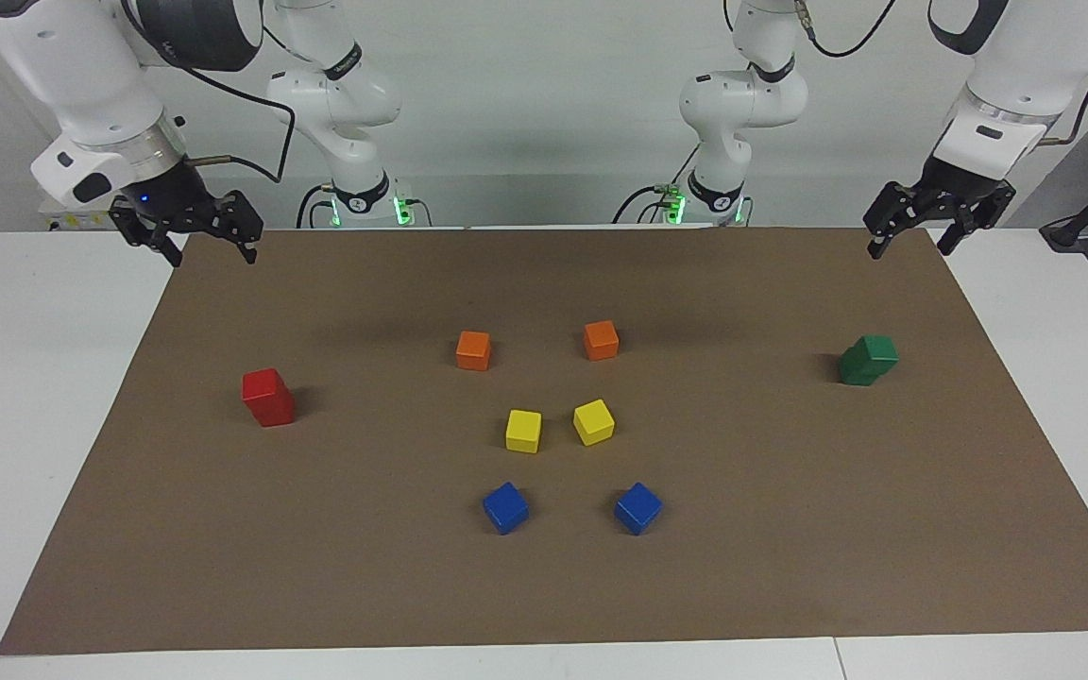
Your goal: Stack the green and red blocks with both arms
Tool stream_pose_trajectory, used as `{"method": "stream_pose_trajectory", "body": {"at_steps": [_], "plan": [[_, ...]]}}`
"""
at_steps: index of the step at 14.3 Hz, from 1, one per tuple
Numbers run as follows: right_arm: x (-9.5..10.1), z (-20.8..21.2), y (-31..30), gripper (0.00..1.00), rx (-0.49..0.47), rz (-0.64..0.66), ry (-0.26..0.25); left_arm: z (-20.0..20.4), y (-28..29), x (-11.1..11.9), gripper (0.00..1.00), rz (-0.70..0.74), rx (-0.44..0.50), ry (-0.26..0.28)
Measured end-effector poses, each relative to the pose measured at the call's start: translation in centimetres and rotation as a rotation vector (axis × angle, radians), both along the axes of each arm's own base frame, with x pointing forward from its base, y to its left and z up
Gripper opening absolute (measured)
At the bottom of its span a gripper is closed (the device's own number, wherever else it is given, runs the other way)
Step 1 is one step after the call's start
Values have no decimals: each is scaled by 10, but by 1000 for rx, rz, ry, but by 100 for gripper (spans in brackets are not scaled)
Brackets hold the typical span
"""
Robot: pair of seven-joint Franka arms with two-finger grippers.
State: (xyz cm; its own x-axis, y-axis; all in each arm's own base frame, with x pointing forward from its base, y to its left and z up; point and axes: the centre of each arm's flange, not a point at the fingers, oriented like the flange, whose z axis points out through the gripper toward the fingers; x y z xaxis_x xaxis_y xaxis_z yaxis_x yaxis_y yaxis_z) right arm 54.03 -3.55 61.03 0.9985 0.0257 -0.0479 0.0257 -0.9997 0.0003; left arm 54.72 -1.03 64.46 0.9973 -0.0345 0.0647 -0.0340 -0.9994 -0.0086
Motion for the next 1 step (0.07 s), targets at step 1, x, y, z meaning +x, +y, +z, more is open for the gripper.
{"method": "stream_pose_trajectory", "body": {"at_steps": [1], "plan": [[0, 0, 0, 100, 0, 0, 0, 0, 0, 0, 100, 0, 0, 0]]}}
